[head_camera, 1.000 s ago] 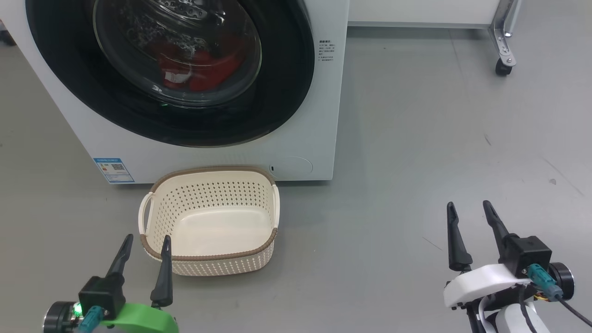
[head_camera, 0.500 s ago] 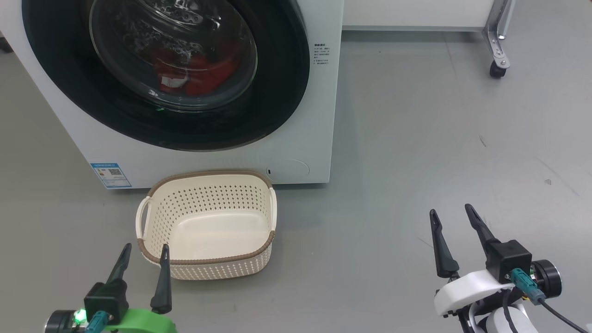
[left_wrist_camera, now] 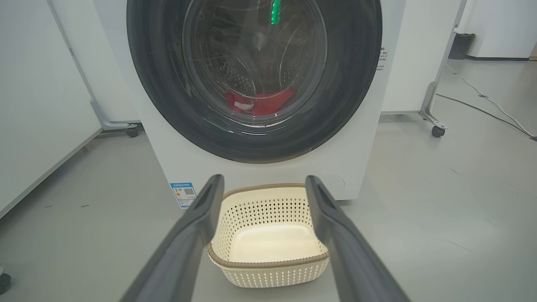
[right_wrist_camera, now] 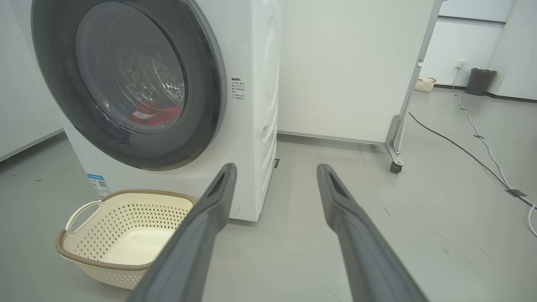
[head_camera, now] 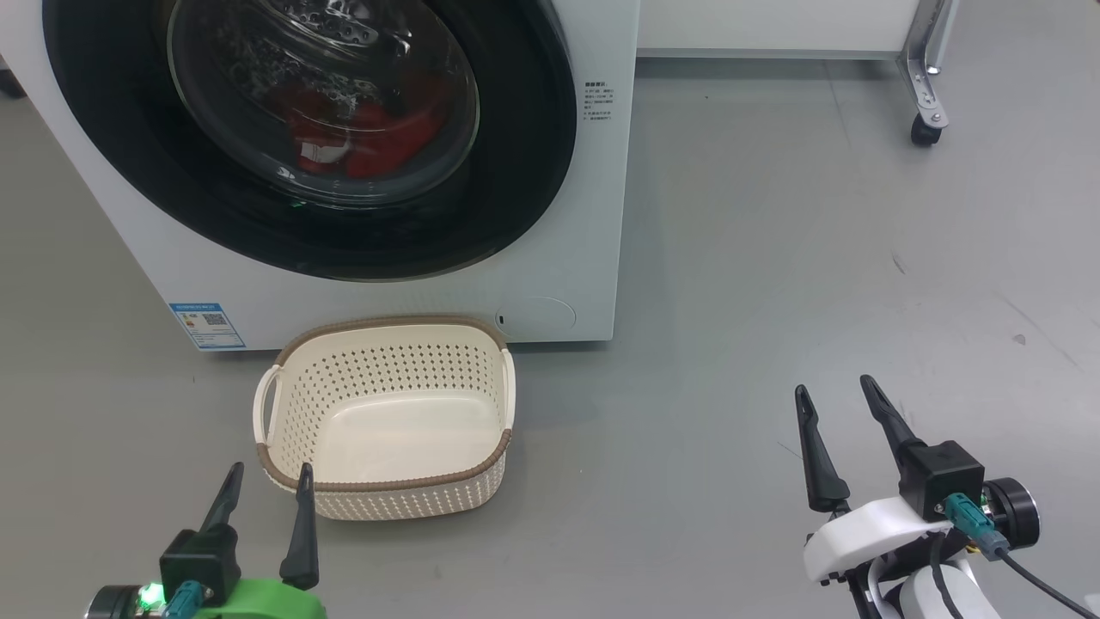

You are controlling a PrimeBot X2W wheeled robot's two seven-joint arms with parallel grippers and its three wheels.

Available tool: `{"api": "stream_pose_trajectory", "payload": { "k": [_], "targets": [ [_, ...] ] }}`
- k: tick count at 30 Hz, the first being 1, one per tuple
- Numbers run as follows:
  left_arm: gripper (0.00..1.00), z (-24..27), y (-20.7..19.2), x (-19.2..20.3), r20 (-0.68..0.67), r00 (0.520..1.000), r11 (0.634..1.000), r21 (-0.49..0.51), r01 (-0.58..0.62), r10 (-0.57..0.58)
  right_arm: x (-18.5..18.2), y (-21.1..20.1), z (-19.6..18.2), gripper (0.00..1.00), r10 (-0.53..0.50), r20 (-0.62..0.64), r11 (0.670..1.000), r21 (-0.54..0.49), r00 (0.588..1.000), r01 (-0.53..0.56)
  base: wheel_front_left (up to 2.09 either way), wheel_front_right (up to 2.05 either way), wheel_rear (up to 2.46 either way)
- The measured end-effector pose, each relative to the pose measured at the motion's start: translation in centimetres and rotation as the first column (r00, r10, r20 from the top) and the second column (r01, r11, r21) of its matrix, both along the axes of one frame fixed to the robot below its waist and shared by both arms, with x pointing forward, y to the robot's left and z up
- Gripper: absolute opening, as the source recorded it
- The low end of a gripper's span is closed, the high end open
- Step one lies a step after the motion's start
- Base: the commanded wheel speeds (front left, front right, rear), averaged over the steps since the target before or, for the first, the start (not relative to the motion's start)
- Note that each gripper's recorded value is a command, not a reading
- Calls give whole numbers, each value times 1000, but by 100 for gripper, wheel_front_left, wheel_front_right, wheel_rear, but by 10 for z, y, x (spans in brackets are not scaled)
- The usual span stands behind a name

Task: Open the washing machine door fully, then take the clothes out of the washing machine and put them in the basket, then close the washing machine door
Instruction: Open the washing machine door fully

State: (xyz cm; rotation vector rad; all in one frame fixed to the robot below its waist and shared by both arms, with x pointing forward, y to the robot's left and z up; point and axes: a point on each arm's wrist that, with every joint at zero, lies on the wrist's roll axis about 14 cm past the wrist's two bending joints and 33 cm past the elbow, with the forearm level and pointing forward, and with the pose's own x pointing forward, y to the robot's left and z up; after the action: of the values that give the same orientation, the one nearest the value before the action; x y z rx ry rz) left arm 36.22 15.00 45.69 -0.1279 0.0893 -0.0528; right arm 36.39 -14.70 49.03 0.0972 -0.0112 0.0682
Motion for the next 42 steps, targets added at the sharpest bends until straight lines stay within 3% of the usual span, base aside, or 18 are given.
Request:
{"api": "stream_pose_trajectory", "payload": {
  "k": [34, 35, 36, 42],
  "targets": [
    [100, -1, 5, 2, -3, 1000, 1000, 0, -22, 22, 5, 4, -3, 100, 5, -11, 1000, 21, 1000, -5, 0, 0, 0],
    [100, -1, 5, 2, -4, 1000, 1000, 0, -23, 23, 5, 5, -2, 59, 6, -10, 1000, 23, 1000, -6, 0, 0, 0],
    [100, -1, 5, 2, -5, 1000, 1000, 0, -22, 22, 6, 5, -2, 1, 6, -11, 1000, 23, 1000, -6, 0, 0, 0],
    [100, -4, 3, 5, -14, 1000, 1000, -1, -19, 19, 10, 8, -5, 0, 17, -16, 1000, 25, 1000, -16, 0, 0, 0]
  ]
}}
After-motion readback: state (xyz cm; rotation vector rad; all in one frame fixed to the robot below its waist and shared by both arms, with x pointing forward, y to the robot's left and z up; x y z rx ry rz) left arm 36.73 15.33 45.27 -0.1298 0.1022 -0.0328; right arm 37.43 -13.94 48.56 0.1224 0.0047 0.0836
